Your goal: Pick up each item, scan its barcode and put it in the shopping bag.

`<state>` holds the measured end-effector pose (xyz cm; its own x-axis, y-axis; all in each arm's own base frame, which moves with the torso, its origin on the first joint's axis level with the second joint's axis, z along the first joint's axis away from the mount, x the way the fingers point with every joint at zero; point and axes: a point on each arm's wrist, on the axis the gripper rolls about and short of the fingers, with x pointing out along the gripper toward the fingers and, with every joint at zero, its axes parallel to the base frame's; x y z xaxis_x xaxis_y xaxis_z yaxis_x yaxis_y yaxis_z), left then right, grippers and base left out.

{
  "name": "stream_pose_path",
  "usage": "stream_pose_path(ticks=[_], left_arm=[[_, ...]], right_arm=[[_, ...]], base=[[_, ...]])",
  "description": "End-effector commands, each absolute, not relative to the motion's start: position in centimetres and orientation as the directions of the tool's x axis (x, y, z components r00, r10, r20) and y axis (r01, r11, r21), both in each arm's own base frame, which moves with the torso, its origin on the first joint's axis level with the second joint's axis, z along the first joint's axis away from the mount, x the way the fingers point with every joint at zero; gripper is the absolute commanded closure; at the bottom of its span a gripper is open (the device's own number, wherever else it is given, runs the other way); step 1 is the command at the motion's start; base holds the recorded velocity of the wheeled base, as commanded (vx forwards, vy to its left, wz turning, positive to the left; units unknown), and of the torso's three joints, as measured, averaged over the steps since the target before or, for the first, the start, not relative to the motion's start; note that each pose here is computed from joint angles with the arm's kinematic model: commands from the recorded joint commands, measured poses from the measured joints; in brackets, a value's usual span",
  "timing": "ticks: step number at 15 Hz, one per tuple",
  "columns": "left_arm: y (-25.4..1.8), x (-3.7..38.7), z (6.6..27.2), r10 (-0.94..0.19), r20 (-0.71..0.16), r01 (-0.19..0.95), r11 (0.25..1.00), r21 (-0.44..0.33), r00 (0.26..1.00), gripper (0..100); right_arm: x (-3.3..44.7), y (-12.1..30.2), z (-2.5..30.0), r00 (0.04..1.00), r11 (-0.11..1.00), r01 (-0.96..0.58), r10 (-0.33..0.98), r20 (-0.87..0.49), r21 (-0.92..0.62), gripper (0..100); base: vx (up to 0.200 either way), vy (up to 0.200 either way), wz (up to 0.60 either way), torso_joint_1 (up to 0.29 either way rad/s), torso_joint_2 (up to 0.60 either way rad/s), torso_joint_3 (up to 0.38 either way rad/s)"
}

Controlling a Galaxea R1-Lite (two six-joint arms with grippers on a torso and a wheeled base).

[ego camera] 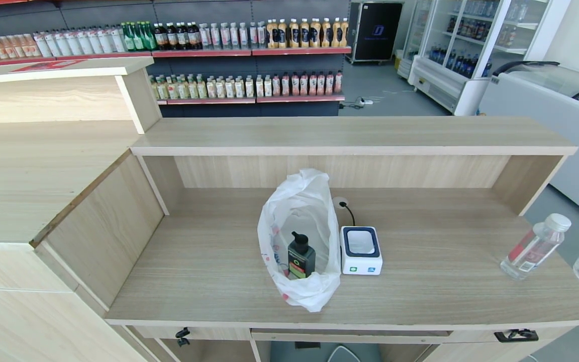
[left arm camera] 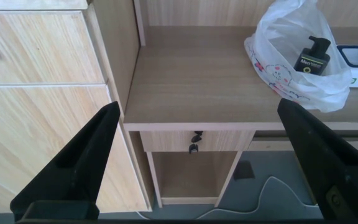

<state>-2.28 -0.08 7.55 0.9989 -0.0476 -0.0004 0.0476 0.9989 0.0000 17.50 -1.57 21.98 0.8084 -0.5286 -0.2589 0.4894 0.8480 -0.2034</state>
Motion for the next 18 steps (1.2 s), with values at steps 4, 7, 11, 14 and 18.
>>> stream_pose_path(ticks=[4, 7, 11, 14, 18], left_arm=[[-0.1, -2.3, 7.6, -0.048, -0.002, 0.048, 0.999, 0.000, 0.999, 0], [-0.1, -2.3, 7.6, -0.048, -0.002, 0.048, 0.999, 0.000, 0.999, 0], [-0.1, -2.3, 7.6, -0.048, -0.002, 0.048, 0.999, 0.000, 0.999, 0], [-0.1, -2.3, 7.6, -0.048, -0.002, 0.048, 0.999, 0.000, 0.999, 0], [-0.1, -2.3, 7.6, -0.048, -0.002, 0.048, 0.999, 0.000, 0.999, 0]], right_arm=[[21.0, -2.4, 20.9, 0.807, 0.857, 0.433, -0.507, -0.303, -0.279, 100], [22.8, -2.9, 20.4, 0.872, 0.880, 0.273, -0.397, -0.286, -0.387, 100], [24.6, -2.6, 18.7, 0.931, 0.865, 0.037, -0.212, -0.298, -0.500, 100], [26.5, -3.2, 16.9, 0.957, 0.837, -0.139, -0.025, -0.290, -0.530, 100], [26.9, -5.9, 15.8, 0.925, 0.655, -0.378, 0.239, -0.294, -0.655, 100]], base=[[0.000, 0.000, 0.60, -0.002, 0.00, 0.000], [0.000, 0.000, 0.60, 0.004, 0.01, 0.001], [0.000, 0.000, 0.30, -0.001, 0.00, -0.001], [0.000, 0.000, 0.00, 0.000, 0.00, 0.000], [0.000, 0.000, 0.00, 0.000, 0.00, 0.000]])
